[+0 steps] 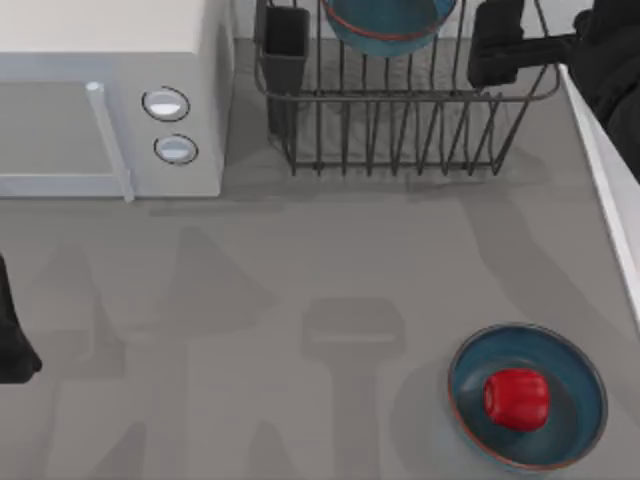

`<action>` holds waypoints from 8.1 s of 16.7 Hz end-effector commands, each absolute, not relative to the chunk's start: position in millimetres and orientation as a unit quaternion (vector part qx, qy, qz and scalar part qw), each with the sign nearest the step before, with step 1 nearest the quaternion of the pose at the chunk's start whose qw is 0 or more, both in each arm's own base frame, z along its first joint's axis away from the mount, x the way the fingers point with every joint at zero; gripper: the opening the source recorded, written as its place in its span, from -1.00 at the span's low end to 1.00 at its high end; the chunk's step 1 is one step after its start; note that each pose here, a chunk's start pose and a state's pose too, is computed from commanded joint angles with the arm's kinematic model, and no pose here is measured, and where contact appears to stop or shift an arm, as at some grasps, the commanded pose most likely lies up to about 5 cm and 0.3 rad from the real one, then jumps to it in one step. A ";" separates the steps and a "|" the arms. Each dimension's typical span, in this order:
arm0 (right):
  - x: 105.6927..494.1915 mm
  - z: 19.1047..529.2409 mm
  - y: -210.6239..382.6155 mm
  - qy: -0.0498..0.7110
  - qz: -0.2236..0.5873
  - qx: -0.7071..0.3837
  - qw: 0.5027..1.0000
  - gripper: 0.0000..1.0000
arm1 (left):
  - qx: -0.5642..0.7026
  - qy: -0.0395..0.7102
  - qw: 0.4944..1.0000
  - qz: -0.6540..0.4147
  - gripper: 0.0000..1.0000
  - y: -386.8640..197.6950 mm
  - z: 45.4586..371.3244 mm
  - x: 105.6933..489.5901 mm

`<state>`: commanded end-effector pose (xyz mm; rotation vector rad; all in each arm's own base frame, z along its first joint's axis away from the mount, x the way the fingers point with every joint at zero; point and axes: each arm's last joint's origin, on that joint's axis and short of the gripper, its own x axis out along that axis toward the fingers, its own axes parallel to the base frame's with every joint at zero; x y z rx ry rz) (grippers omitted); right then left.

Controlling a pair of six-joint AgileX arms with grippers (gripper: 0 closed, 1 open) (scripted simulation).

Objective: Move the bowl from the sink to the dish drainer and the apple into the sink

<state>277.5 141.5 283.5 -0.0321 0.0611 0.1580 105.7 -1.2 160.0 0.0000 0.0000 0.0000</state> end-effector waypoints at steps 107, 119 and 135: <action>240.4 94.4 168.8 0.707 -0.004 0.004 0.707 -1.00 | 0.000 0.000 1.000 0.000 1.00 -1.2 160.0 105.7; 243.2 163.4 173.9 0.694 0.012 0.007 0.720 -1.00 | 0.000 0.000 1.000 0.000 1.00 -1.2 160.0 105.7; 262.0 217.3 162.0 0.667 0.042 0.032 0.743 -1.00 | 0.000 0.000 1.000 0.000 1.00 -1.2 160.0 105.7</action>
